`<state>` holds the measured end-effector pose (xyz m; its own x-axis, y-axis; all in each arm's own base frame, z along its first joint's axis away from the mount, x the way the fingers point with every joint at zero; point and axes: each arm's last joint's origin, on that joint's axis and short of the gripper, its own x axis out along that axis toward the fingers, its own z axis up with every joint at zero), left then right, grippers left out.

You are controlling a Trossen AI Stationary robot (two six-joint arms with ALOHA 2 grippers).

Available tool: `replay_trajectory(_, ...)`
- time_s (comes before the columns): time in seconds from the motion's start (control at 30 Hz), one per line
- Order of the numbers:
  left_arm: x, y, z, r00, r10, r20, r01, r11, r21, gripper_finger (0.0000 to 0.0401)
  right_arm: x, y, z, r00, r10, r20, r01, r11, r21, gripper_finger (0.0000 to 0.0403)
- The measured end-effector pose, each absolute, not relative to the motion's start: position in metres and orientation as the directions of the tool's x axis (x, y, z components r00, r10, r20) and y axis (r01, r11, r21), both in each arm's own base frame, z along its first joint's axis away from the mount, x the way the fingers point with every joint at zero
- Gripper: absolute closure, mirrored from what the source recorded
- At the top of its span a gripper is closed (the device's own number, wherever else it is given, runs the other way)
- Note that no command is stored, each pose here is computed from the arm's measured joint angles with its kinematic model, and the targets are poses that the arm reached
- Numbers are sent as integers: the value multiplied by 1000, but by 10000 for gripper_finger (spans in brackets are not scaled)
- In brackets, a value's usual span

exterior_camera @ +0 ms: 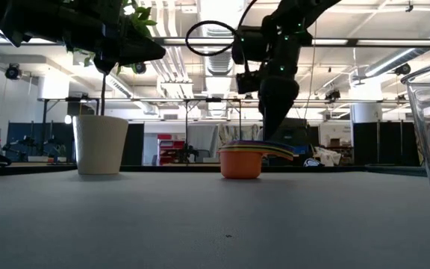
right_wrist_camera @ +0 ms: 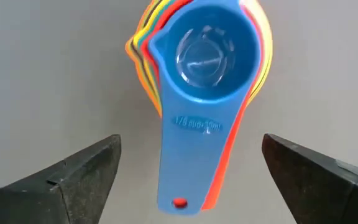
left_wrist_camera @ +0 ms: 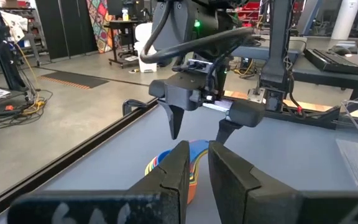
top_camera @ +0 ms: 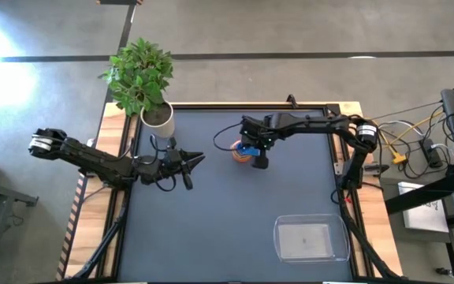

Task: Nest measuring cups in basket
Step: Put the stacked nesting measuring cups into the transparent bin

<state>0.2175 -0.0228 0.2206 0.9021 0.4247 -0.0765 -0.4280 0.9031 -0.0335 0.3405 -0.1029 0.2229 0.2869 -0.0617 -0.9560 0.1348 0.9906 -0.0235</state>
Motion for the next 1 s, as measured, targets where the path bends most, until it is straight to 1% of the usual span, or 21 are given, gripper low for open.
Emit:
replay_trajectory(0.2, 218, -23, 221, 902, 424, -76, -428, 903, -34, 361, 341, -108, 213, 261, -56, -964, 154, 988, -15, 22)
replay_trajectory(0.3, 218, -23, 221, 902, 424, -77, -428, 903, -33, 361, 343, -109, 204, 257, -54, -965, 145, 989, -17, 22)
replay_trajectory(0.5, 217, -23, 219, 903, 421, -87, -424, 905, -27, 361, 348, -112, 184, 212, -33, -977, 101, 995, -12, 22)
replay_trajectory(0.63, 217, -23, 219, 903, 421, -87, -425, 905, -26, 361, 351, -113, 174, 191, -25, -981, 84, 996, -9, 31)
replay_trajectory(0.7, 217, -23, 219, 903, 421, -89, -425, 905, -25, 361, 351, -113, 173, 193, -26, -981, 83, 996, -10, 43)
replay_trajectory(0.8, 217, -23, 218, 902, 421, -95, -425, 905, -20, 361, 352, -114, 173, 206, -30, -978, 78, 997, -14, 75)
replay_trajectory(1.0, 217, -23, 218, 902, 421, -96, -425, 905, -20, 361, 353, -114, 177, 228, -38, -973, 78, 997, -21, 169)
